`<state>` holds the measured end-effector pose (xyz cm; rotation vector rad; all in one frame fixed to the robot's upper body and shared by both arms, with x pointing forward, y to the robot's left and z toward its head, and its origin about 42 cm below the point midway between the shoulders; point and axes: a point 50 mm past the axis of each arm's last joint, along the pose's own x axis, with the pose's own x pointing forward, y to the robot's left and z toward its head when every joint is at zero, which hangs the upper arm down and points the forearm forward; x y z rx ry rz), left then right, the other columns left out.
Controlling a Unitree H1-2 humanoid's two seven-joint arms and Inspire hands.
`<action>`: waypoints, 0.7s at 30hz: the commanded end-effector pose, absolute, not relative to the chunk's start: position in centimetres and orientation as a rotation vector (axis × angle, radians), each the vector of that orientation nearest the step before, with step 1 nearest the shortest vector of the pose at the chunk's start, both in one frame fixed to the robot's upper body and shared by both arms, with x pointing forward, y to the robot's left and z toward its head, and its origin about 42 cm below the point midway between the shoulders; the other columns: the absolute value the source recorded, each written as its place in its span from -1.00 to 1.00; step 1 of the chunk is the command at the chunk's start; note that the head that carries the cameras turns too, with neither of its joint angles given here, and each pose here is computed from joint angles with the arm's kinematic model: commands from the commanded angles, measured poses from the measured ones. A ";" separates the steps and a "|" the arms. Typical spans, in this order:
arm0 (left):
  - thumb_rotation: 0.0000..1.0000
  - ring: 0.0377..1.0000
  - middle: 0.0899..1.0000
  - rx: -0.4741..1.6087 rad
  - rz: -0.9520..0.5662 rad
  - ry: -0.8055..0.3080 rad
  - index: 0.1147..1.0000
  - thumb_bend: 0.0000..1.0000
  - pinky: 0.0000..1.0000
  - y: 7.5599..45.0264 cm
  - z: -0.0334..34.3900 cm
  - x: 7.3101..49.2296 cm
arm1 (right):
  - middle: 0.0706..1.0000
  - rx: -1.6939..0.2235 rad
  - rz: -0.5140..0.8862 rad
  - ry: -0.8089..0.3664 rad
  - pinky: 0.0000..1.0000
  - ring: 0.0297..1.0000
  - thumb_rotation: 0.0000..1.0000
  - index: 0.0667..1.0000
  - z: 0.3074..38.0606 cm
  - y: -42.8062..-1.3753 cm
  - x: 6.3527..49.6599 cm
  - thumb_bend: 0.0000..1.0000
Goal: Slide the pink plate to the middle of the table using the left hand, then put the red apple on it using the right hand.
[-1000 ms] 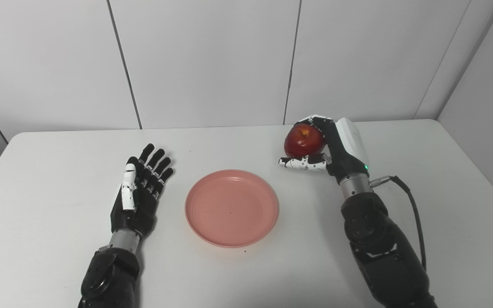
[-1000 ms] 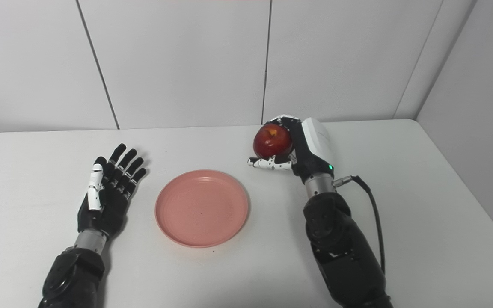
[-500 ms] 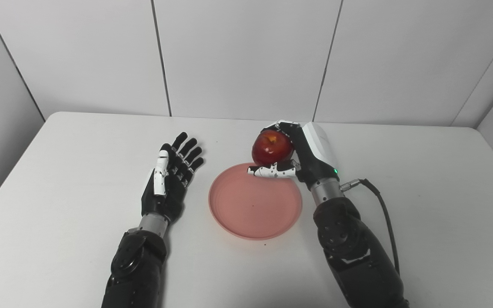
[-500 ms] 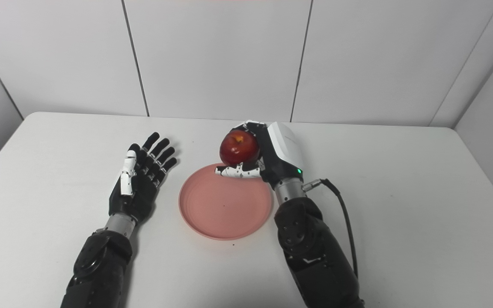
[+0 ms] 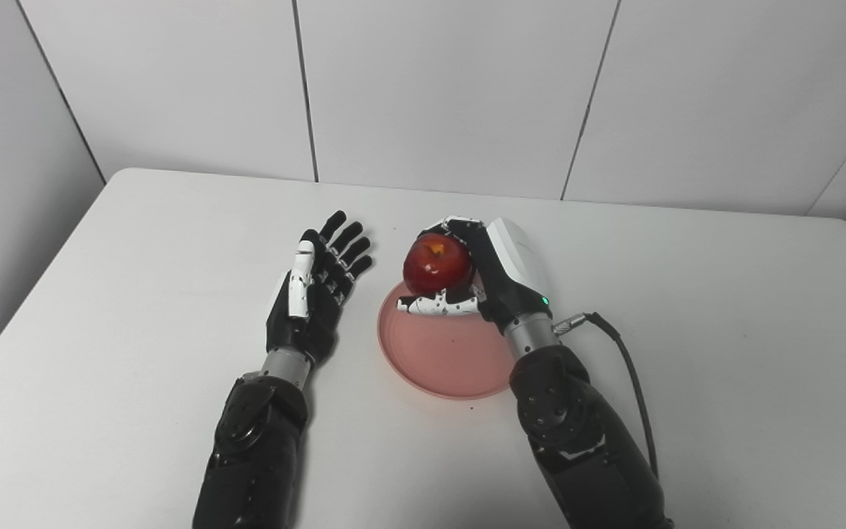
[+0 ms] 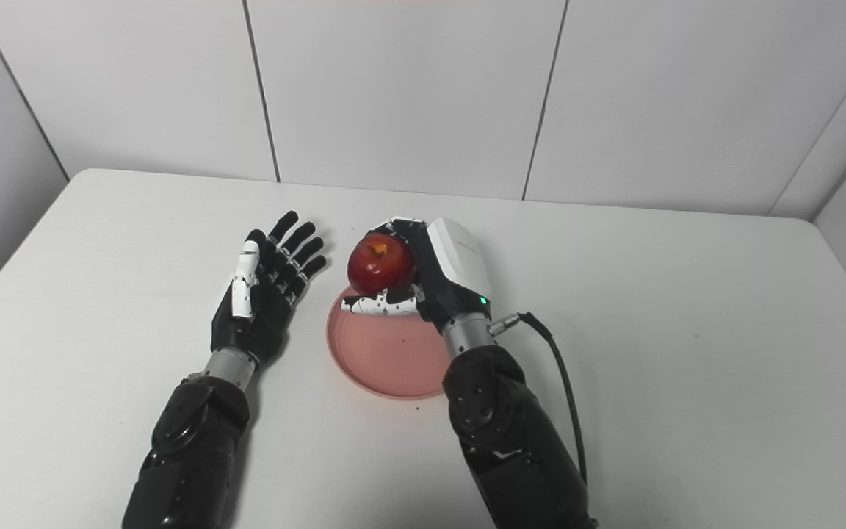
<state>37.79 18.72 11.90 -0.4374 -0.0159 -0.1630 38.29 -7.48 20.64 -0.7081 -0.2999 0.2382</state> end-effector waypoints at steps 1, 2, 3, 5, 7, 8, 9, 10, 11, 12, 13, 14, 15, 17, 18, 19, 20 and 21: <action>1.00 0.79 0.79 -0.437 -0.106 0.117 0.77 -0.23 0.81 19.0 8.7 36.1 | -0.24 -0.693 0.236 -0.396 -0.46 -0.32 -1.00 -0.02 21.9 -6.8 38.3 0.05; 1.00 0.79 0.79 -0.436 -0.105 0.115 0.77 -0.23 0.81 19.1 8.7 36.1 | -0.24 -0.697 0.242 -0.386 -0.46 -0.33 -1.00 -0.02 21.5 -6.7 38.2 0.05; 1.00 0.79 0.79 -0.435 -0.104 0.114 0.77 -0.23 0.81 19.1 8.7 36.1 | -0.25 -0.699 0.245 -0.378 -0.47 -0.34 -1.00 -0.02 21.3 -6.6 38.1 0.05; 1.00 0.79 0.79 -0.438 -0.099 0.112 0.77 -0.23 0.81 19.1 8.7 36.1 | -0.25 -0.698 0.259 -0.364 -0.47 -0.34 -1.00 -0.02 20.6 -6.6 37.8 0.05; 1.00 0.79 0.78 -0.440 -0.096 0.114 0.76 -0.23 0.81 19.1 8.7 36.1 | -0.24 -0.697 0.267 -0.353 -0.46 -0.32 -1.00 -0.02 20.1 -6.6 37.6 0.05; 1.00 0.79 0.78 -0.438 -0.096 0.115 0.76 -0.22 0.81 19.2 8.5 36.1 | -0.24 -0.695 0.269 -0.345 -0.45 -0.32 -1.00 -0.02 19.7 -6.7 37.5 0.05; 1.00 0.79 0.78 -0.437 -0.096 0.116 0.76 -0.22 0.81 19.2 8.4 36.1 | -0.24 -0.693 0.270 -0.340 -0.44 -0.31 -1.00 -0.02 19.5 -6.7 37.5 0.05; 1.00 0.79 0.78 -0.437 -0.095 0.115 0.76 -0.22 0.81 19.3 8.3 36.1 | -0.24 -0.693 0.272 -0.335 -0.43 -0.31 -1.00 -0.01 19.1 -6.8 37.4 0.05; 1.00 0.79 0.78 -0.437 -0.094 0.115 0.76 -0.22 0.82 19.3 8.3 36.1 | -0.24 -0.693 0.273 -0.331 -0.43 -0.31 -1.00 -0.01 18.9 -6.9 37.4 0.05; 1.00 0.79 0.78 -0.436 -0.092 0.115 0.76 -0.22 0.82 19.3 8.3 36.1 | -0.24 -0.697 0.274 -0.328 -0.43 -0.31 -1.00 -0.01 18.6 -7.0 37.3 0.05; 1.00 0.79 0.78 -0.435 -0.092 0.115 0.76 -0.22 0.81 19.2 8.3 36.1 | -0.24 -0.700 0.273 -0.325 -0.43 -0.31 -1.00 -0.02 18.4 -7.0 37.3 0.05; 1.00 0.79 0.78 -0.434 -0.091 0.115 0.76 -0.23 0.81 19.2 8.4 36.1 | -0.24 -0.703 0.273 -0.323 -0.43 -0.31 -1.00 -0.02 18.2 -7.1 37.3 0.05; 1.00 0.79 0.78 -0.430 -0.089 0.115 0.76 -0.23 0.81 19.2 8.4 36.0 | -0.24 -0.707 0.273 -0.319 -0.43 -0.31 -1.00 -0.02 18.0 -7.2 37.2 0.05; 1.00 0.79 0.78 -0.429 -0.089 0.114 0.76 -0.23 0.82 19.2 8.4 36.0 | -0.23 -0.713 0.276 -0.306 -0.42 -0.30 -1.00 -0.01 17.6 -7.5 37.1 0.05; 1.00 0.79 0.78 -0.429 -0.089 0.114 0.76 -0.24 0.82 19.3 8.4 36.0 | -0.23 -0.713 0.278 -0.303 -0.42 -0.30 -1.00 -0.01 17.5 -7.5 37.0 0.05; 1.00 0.78 0.78 -0.430 -0.089 0.114 0.76 -0.24 0.82 19.3 8.4 36.0 | -0.23 -0.713 0.279 -0.301 -0.42 -0.30 -1.00 -0.01 17.3 -7.6 37.0 0.05; 1.00 0.78 0.78 -0.430 -0.088 0.114 0.76 -0.24 0.82 19.3 8.4 36.0 | -0.23 -0.713 0.280 -0.300 -0.42 -0.30 -1.00 -0.01 17.1 -7.7 37.0 0.05; 1.00 0.78 0.78 -0.429 -0.087 0.115 0.75 -0.24 0.82 19.2 8.4 36.0 | -0.23 -0.712 0.282 -0.299 -0.42 -0.30 -1.00 -0.01 17.0 -7.7 36.9 0.05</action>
